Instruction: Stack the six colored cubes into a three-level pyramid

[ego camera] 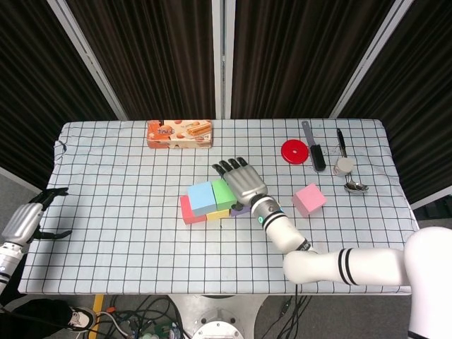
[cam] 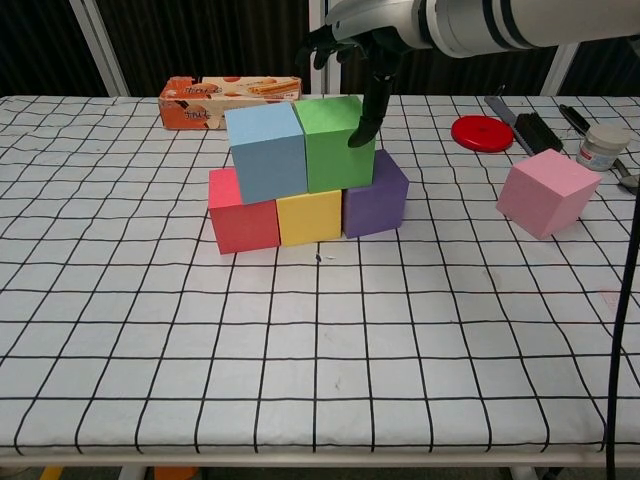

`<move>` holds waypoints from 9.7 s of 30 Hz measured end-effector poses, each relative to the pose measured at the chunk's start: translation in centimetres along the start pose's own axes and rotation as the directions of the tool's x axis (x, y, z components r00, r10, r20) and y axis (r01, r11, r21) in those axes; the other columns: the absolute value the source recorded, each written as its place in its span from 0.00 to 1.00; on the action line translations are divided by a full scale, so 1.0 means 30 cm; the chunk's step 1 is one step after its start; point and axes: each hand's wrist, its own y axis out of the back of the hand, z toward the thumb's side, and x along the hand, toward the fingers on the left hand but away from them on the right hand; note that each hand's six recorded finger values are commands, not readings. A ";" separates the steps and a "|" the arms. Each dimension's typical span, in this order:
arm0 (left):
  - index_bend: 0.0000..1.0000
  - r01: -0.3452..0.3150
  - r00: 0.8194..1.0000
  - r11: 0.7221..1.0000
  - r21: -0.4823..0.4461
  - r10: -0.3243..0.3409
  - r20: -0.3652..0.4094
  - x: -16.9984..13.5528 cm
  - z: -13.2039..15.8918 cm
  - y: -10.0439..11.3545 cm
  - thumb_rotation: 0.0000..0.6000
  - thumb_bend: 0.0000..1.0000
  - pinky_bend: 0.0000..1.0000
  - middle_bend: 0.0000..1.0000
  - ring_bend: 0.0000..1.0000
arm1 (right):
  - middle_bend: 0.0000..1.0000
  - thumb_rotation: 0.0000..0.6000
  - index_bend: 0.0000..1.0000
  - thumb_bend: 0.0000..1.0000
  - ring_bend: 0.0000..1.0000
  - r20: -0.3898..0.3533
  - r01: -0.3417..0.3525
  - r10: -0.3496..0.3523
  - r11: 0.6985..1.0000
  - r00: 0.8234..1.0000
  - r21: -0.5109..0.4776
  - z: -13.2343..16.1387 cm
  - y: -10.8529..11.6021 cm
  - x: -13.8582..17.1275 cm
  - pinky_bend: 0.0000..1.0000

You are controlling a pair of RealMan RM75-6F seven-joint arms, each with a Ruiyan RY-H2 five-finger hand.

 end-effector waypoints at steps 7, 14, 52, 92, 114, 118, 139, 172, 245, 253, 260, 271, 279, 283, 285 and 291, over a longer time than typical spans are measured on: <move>0.13 0.007 1.000 1.000 0.002 -0.007 -0.016 0.030 0.004 -0.030 1.00 0.02 0.20 0.18 0.09 | 0.01 1.00 0.00 0.10 0.00 0.078 0.005 -0.004 1.000 0.997 -0.012 -0.138 0.011 0.051 0.00; 0.13 -0.022 1.000 1.000 0.012 0.023 -0.015 0.046 0.019 -0.032 1.00 0.02 0.20 0.18 0.09 | 0.00 1.00 0.00 0.10 0.00 0.189 0.005 -0.001 1.000 0.982 -0.022 -0.304 -0.033 0.005 0.00; 0.13 -0.048 0.999 0.999 0.025 0.048 -0.010 0.029 0.026 -0.002 1.00 0.02 0.20 0.18 0.09 | 0.00 1.00 0.00 0.12 0.00 0.124 0.005 0.010 0.993 0.992 -0.119 -0.295 -0.240 -0.225 0.00; 0.13 -0.037 0.999 0.999 0.013 0.037 -0.010 0.027 0.015 -0.004 1.00 0.02 0.20 0.18 0.09 | 0.00 1.00 0.00 0.15 0.00 0.146 0.030 -0.018 0.996 0.989 -0.081 -0.280 -0.217 -0.289 0.00; 0.13 -0.030 0.999 0.999 0.011 0.031 -0.010 0.025 0.010 -0.008 1.00 0.02 0.20 0.18 0.09 | 0.00 1.00 0.00 0.15 0.00 0.126 0.026 -0.017 0.997 0.992 -0.074 -0.248 -0.227 -0.311 0.00; 0.13 -0.030 0.999 0.999 0.010 0.030 -0.013 0.023 0.007 -0.009 1.00 0.02 0.20 0.18 0.09 | 0.00 1.00 0.00 0.15 0.00 0.131 0.032 -0.022 0.997 0.991 -0.071 -0.254 -0.220 -0.310 0.00; 0.13 -0.028 1.000 0.999 0.015 0.028 -0.004 0.043 0.058 -0.008 1.00 0.02 0.20 0.18 0.09 | 0.13 1.00 0.00 0.15 0.00 0.170 0.115 -0.124 0.992 0.978 0.061 -0.480 0.131 0.048 0.00; 0.13 0.008 1.000 0.998 0.067 -0.008 0.004 0.072 0.148 -0.064 1.00 0.02 0.20 0.18 0.09 | 0.08 1.00 0.00 0.10 0.00 0.101 -0.062 0.028 0.931 0.995 0.359 -0.734 -0.228 0.321 0.00; 0.13 -0.060 0.998 0.998 0.028 0.060 -0.021 0.039 0.082 0.009 1.00 0.02 0.20 0.18 0.09 | 0.55 1.00 0.00 0.20 0.07 -0.136 0.007 0.031 0.962 0.990 0.272 0.220 0.292 0.066 0.00; 0.13 -0.063 0.998 0.998 0.017 0.064 -0.022 0.034 0.069 0.019 1.00 0.02 0.20 0.18 0.09 | 0.55 1.00 0.00 0.20 0.07 -0.093 -0.012 0.042 0.955 0.995 0.297 0.264 0.305 0.037 0.00; 0.13 -0.060 0.998 0.998 0.017 0.061 -0.020 0.024 0.061 0.025 1.00 0.02 0.20 0.18 0.09 | 0.55 1.00 0.00 0.20 0.07 -0.041 -0.043 0.059 0.951 0.997 0.306 0.294 0.304 0.016 0.00; 0.13 -0.045 0.999 0.999 0.018 0.045 -0.019 0.024 0.058 0.013 1.00 0.02 0.20 0.18 0.09 | 0.56 1.00 0.00 0.20 0.08 -0.016 -0.068 0.077 0.947 0.997 0.313 0.313 0.281 -0.004 0.00; 0.13 -0.037 0.999 0.999 0.016 0.037 -0.023 0.023 0.052 0.008 1.00 0.02 0.20 0.18 0.09 | 0.56 1.00 0.00 0.20 0.08 -0.011 -0.078 0.086 0.945 0.996 0.318 0.321 0.266 -0.013 0.00; 0.13 -0.039 0.999 0.999 0.014 0.039 -0.023 0.023 0.050 0.008 1.00 0.02 0.20 0.18 0.09 | 0.56 1.00 0.00 0.20 0.08 -0.009 -0.082 0.089 0.945 0.996 0.318 0.323 0.258 -0.018 0.00; 0.13 -0.040 0.999 0.999 0.015 0.040 -0.022 0.022 0.049 0.009 1.00 0.02 0.20 0.18 0.09 | 0.57 1.00 0.00 0.20 0.08 -0.011 -0.082 0.090 0.945 0.996 0.317 0.326 0.257 -0.019 0.00; 0.13 -0.044 0.999 0.999 0.017 0.045 -0.023 0.020 0.048 0.012 1.00 0.02 0.20 0.18 0.09 | 0.56 1.00 0.00 0.20 0.08 -0.008 -0.088 0.095 0.945 0.995 0.316 0.328 0.252 -0.020 0.00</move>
